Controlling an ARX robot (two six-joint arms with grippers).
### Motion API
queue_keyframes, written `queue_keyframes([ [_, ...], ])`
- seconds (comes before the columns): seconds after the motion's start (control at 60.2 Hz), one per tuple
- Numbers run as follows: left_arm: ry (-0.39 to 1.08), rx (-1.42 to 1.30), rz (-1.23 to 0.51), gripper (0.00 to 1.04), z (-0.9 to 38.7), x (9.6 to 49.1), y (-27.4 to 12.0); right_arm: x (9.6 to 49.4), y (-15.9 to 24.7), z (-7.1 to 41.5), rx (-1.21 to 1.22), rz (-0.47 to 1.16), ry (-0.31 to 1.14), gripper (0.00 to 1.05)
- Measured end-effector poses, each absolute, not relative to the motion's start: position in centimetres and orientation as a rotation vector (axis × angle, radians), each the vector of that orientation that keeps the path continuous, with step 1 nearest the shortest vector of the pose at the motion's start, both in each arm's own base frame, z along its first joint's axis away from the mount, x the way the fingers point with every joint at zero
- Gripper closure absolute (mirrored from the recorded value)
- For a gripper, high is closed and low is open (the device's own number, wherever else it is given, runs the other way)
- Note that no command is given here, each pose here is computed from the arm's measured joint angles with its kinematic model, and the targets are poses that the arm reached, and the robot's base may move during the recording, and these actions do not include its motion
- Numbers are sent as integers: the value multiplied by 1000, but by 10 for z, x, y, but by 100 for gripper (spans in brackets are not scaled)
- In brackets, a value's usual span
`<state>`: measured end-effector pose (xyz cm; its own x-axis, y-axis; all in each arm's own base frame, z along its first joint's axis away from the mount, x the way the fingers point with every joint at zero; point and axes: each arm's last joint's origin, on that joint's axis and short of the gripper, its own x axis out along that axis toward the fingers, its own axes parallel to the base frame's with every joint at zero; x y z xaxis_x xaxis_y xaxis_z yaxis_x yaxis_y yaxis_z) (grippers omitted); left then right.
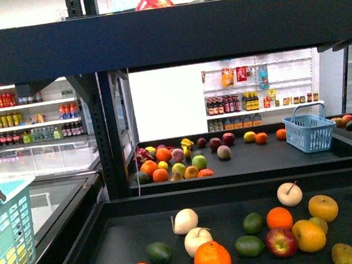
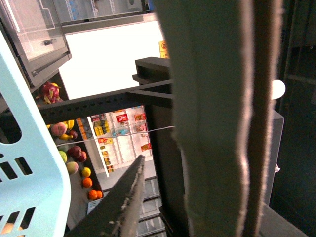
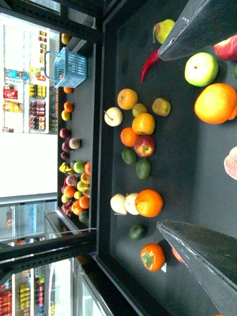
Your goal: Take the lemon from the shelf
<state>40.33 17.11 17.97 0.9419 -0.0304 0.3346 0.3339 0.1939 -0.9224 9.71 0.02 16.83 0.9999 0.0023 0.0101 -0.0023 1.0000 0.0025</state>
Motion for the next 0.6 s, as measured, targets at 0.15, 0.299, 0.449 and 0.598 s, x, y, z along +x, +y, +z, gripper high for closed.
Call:
queue_keyframes([
  [0.15, -235, -1303, -232, 31, 173, 400, 174, 97, 0, 168, 2, 2, -10, 7],
  [0.299, -220, -1288, -215, 7, 172, 398, 176, 97, 0, 168, 2, 2, -10, 7],
  [0.449, -223, -1276, -210, 8, 181, 394, 176, 97, 0, 168, 2, 2, -10, 7],
  [0.598, -235, -1264, -218, 8, 191, 389, 174, 97, 0, 168, 2, 2, -10, 7],
])
